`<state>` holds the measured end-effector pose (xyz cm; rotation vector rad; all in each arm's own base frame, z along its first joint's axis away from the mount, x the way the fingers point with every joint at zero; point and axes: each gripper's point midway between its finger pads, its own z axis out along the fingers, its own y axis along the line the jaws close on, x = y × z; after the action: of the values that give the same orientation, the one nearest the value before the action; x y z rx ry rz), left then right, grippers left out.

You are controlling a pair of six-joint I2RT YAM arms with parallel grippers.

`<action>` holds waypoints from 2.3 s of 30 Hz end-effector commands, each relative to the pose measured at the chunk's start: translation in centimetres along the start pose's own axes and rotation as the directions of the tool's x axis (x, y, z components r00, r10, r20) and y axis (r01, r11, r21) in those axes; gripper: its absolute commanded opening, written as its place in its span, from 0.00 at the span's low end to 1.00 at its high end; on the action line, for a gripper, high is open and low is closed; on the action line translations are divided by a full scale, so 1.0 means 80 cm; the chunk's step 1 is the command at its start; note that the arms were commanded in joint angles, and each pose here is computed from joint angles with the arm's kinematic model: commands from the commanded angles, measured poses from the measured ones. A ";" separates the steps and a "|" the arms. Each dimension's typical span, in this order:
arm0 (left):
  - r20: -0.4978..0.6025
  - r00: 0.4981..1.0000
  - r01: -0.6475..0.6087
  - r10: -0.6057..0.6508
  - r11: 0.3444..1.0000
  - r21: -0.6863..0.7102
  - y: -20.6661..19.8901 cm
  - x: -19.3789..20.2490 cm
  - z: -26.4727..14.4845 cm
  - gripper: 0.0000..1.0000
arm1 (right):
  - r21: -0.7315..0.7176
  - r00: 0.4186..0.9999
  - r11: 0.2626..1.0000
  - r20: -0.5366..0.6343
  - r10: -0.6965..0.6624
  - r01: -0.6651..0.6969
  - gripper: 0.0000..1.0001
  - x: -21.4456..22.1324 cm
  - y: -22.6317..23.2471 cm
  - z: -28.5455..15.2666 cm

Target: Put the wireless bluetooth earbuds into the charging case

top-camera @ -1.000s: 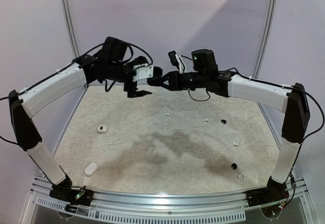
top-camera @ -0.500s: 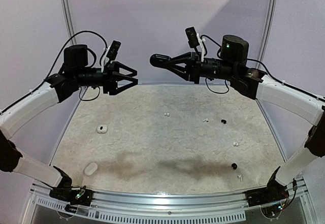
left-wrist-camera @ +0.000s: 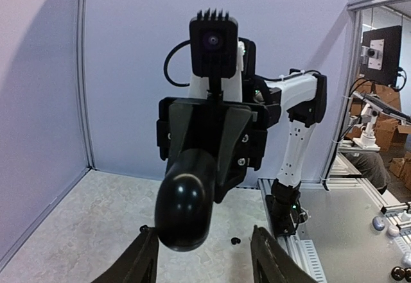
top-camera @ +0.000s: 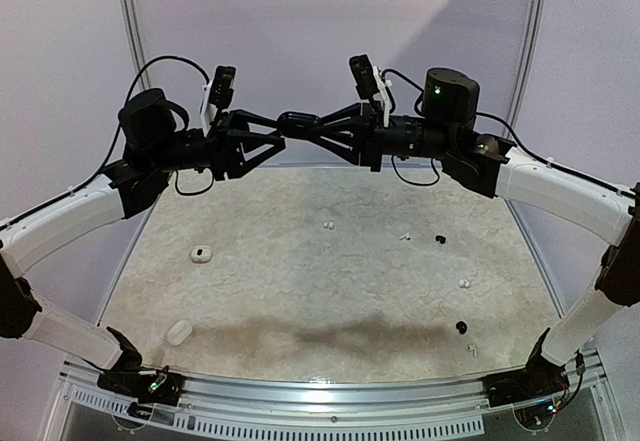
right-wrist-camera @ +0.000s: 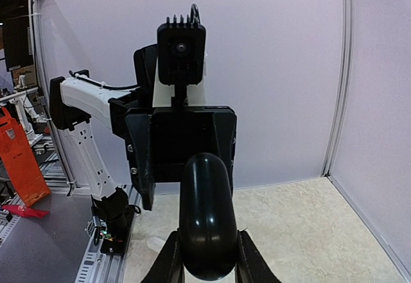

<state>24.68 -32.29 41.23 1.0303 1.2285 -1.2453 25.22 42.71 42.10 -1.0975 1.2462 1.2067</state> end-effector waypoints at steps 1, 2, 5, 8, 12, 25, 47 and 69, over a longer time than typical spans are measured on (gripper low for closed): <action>0.013 1.000 -0.027 0.027 0.999 0.034 -0.011 -0.002 0.007 0.45 | -0.012 1.000 1.000 0.010 -0.024 0.024 0.00 -0.007 0.005 0.009; 0.012 1.000 -0.030 0.029 0.999 0.038 -0.013 -0.001 0.009 0.42 | -0.012 1.000 1.000 0.009 -0.023 0.023 0.00 -0.006 0.005 0.009; 0.011 0.999 -0.037 0.036 0.998 0.043 -0.015 -0.001 0.011 0.34 | -0.010 1.000 1.000 0.007 -0.024 0.024 0.00 -0.005 0.005 0.012; 0.013 0.999 -0.042 0.041 0.998 0.047 -0.017 -0.003 0.012 0.27 | -0.014 1.000 1.000 0.002 -0.023 0.023 0.00 -0.003 0.005 0.014; 0.012 0.999 -0.046 0.046 0.998 0.050 -0.018 -0.003 0.014 0.14 | -0.011 1.000 1.000 -0.002 -0.023 0.023 0.00 -0.003 0.004 0.014; -0.043 0.980 -0.192 0.192 0.981 0.017 -0.010 0.006 0.000 0.50 | 0.109 0.991 0.994 -0.133 0.015 -0.001 0.00 0.015 -0.017 0.006; -0.383 0.765 -0.528 0.518 0.845 0.089 0.001 0.060 -0.004 0.50 | 0.077 0.862 0.930 -0.409 -0.299 0.359 0.00 0.054 -0.002 0.010; -0.358 0.856 -0.414 0.373 0.909 -0.041 0.008 0.039 0.001 0.00 | 0.172 0.900 0.910 -0.299 -0.316 0.377 0.33 0.025 -0.003 0.013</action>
<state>24.75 -32.26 36.18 1.4947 1.1911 -0.6145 24.61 44.27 36.79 -1.4423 1.3265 0.6511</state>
